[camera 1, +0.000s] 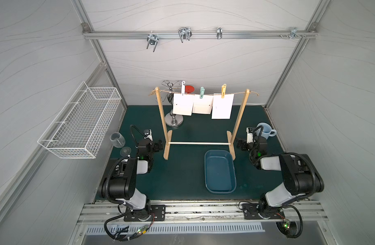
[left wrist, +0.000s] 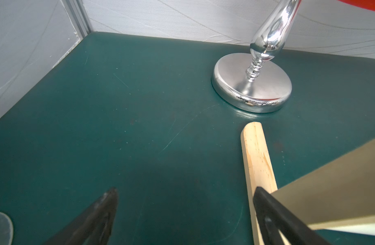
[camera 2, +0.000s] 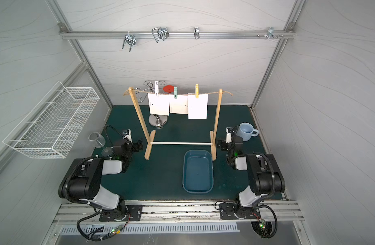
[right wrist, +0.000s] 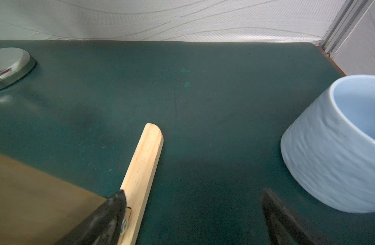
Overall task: Remove the postcards from the strings
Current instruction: Pinch the postcard on the clothesline.
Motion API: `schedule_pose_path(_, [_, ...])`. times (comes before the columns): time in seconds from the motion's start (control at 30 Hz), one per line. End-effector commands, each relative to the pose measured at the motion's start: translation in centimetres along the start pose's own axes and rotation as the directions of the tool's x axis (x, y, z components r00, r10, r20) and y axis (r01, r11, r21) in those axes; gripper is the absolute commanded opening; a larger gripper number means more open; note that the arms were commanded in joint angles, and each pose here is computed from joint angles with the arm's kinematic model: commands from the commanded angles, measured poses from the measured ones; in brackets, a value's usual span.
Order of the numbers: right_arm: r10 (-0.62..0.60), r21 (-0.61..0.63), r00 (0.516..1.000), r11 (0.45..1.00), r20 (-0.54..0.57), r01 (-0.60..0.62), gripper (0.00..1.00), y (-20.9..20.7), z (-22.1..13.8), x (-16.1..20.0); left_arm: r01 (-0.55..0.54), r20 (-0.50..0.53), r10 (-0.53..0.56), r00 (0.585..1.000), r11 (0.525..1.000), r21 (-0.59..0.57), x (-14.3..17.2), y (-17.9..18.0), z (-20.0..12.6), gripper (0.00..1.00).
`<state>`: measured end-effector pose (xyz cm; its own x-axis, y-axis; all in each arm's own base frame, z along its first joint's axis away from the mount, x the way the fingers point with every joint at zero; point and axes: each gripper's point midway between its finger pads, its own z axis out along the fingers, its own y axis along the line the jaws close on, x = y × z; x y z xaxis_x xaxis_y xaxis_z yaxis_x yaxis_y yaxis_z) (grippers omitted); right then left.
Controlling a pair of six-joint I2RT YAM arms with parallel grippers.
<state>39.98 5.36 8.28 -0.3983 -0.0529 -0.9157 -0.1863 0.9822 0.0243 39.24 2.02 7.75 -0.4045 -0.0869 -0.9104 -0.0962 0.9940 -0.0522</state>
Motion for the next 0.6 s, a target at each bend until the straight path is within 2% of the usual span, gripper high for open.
schedule_pose_path(0.0, [-0.004,0.001,1.000,1.000,-0.003,0.004,0.99,-0.22,0.20,0.00,0.001,0.048,-0.002,0.999,1.000,0.008,-1.78,-0.08,0.48,1.00])
schedule_pose_path(0.57, [-0.003,-0.008,1.000,1.000,-0.007,0.003,0.99,-0.09,0.30,-0.01,0.002,0.046,-0.002,0.999,1.000,0.006,-1.78,-0.01,0.52,1.00])
